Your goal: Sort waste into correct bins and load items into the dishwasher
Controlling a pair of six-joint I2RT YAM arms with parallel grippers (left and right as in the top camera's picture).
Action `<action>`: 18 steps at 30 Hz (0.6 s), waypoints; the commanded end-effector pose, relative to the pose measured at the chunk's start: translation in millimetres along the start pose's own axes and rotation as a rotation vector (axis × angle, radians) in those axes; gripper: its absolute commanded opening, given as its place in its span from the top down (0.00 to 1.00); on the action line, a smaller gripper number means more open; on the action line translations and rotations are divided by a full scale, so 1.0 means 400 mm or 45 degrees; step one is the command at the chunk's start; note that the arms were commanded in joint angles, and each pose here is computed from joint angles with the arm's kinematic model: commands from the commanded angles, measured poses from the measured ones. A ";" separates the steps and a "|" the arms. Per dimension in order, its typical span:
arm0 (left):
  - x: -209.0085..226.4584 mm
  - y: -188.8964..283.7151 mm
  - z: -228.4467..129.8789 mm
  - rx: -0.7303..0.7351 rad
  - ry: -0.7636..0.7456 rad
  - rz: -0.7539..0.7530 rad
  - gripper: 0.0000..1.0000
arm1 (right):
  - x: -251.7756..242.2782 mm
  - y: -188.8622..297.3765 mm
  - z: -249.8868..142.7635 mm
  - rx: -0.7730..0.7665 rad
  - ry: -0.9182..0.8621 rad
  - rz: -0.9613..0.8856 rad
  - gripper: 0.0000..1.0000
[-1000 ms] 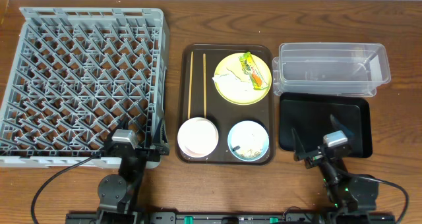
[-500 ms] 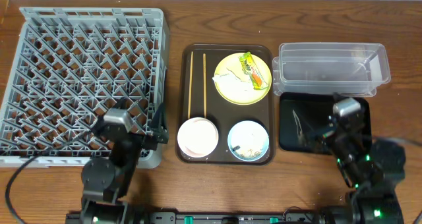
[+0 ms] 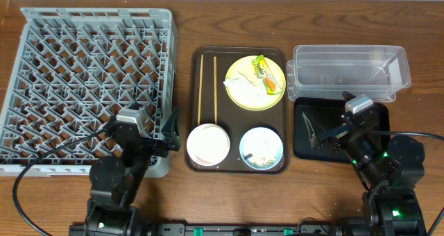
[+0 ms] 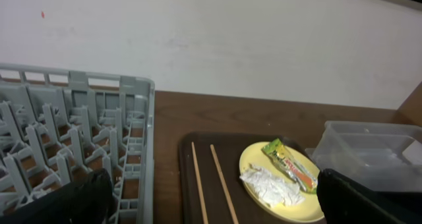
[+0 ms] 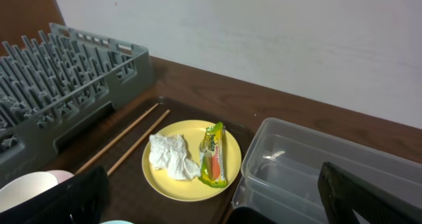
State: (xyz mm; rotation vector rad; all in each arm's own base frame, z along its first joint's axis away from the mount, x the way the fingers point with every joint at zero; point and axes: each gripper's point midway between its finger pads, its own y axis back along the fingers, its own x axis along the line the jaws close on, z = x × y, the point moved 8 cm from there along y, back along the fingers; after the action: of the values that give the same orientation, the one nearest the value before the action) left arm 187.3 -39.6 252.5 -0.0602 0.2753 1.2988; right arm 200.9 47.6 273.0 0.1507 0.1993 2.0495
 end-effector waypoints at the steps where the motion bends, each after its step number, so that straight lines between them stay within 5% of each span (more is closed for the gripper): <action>1: -0.012 0.007 0.027 -0.029 -0.016 -0.030 0.00 | 0.001 0.009 0.026 -0.034 -0.008 0.008 0.01; 10: -0.025 0.006 0.032 -0.036 0.007 -0.099 0.01 | 0.032 0.005 0.032 -0.044 -0.099 0.205 0.01; 18: -0.044 -0.021 0.082 0.302 0.102 -0.081 0.00 | 0.022 -0.048 0.022 0.399 -0.388 0.232 0.01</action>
State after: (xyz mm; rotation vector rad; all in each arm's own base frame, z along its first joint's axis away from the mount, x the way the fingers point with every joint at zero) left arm 191.4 -48.1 256.6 0.0527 0.4347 1.2241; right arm 203.2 59.9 262.4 0.5807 0.2941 2.1351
